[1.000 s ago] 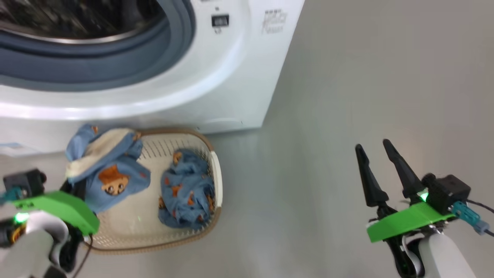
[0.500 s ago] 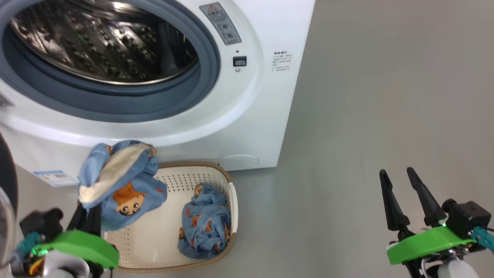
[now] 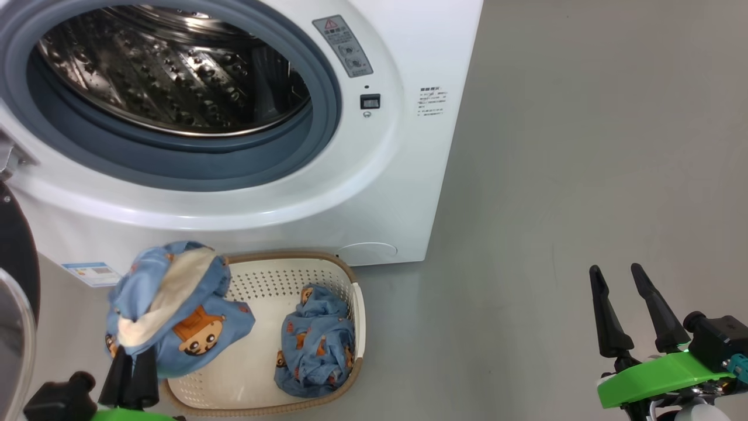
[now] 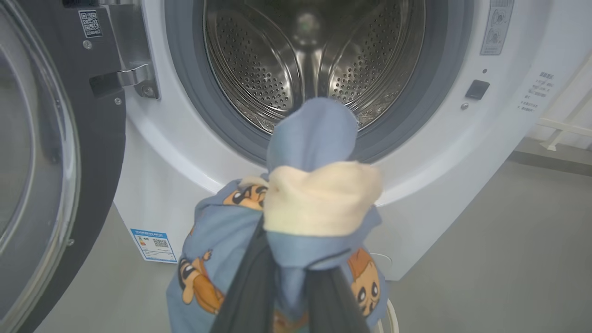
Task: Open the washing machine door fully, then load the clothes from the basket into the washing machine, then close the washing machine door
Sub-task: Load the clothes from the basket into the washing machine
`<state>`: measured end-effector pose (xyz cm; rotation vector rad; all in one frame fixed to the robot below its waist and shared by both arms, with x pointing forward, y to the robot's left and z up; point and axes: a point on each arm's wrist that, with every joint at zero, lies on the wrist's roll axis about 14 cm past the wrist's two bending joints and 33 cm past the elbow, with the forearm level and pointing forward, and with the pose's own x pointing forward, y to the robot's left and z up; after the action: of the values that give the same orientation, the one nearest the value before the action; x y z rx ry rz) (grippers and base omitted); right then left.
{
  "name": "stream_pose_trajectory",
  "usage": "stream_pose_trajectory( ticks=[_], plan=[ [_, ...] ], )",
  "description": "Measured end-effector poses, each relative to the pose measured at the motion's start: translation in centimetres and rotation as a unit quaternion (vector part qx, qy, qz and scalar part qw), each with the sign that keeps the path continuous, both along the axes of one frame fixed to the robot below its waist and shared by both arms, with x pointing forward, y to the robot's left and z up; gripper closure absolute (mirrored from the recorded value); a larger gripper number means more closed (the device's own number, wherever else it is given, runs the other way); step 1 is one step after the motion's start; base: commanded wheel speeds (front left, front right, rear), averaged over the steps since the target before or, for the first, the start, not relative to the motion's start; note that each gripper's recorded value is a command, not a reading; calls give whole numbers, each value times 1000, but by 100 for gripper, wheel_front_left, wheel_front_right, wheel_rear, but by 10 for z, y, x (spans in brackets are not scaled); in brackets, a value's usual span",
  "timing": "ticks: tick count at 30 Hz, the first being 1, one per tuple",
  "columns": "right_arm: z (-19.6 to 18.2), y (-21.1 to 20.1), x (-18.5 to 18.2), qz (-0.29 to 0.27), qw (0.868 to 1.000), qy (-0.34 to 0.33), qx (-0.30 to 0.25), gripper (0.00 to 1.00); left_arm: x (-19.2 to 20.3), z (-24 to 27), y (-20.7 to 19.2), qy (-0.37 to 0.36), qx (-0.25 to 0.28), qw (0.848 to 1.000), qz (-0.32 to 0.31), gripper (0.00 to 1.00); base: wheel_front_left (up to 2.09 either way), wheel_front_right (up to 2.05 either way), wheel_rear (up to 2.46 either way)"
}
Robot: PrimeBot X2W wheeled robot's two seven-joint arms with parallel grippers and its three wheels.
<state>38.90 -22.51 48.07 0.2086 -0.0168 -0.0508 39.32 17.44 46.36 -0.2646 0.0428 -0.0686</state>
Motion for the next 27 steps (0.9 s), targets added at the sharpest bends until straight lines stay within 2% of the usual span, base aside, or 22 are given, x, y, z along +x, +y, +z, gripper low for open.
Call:
stream_pose_trajectory(
  ticks=[14,21,27],
  plan=[
    [-5,-2,4,-4,1000,5,2,0,2,1,3,-3,4,1000,8,100,0,0,0],
    [-12,-2,5,-12,1000,14,8,0,30,17,1,-35,4,999,-5,100,0,0,0],
    [-23,-4,8,-19,999,28,13,0,74,47,-4,-87,14,996,-24,100,0,0,0]
  ],
)
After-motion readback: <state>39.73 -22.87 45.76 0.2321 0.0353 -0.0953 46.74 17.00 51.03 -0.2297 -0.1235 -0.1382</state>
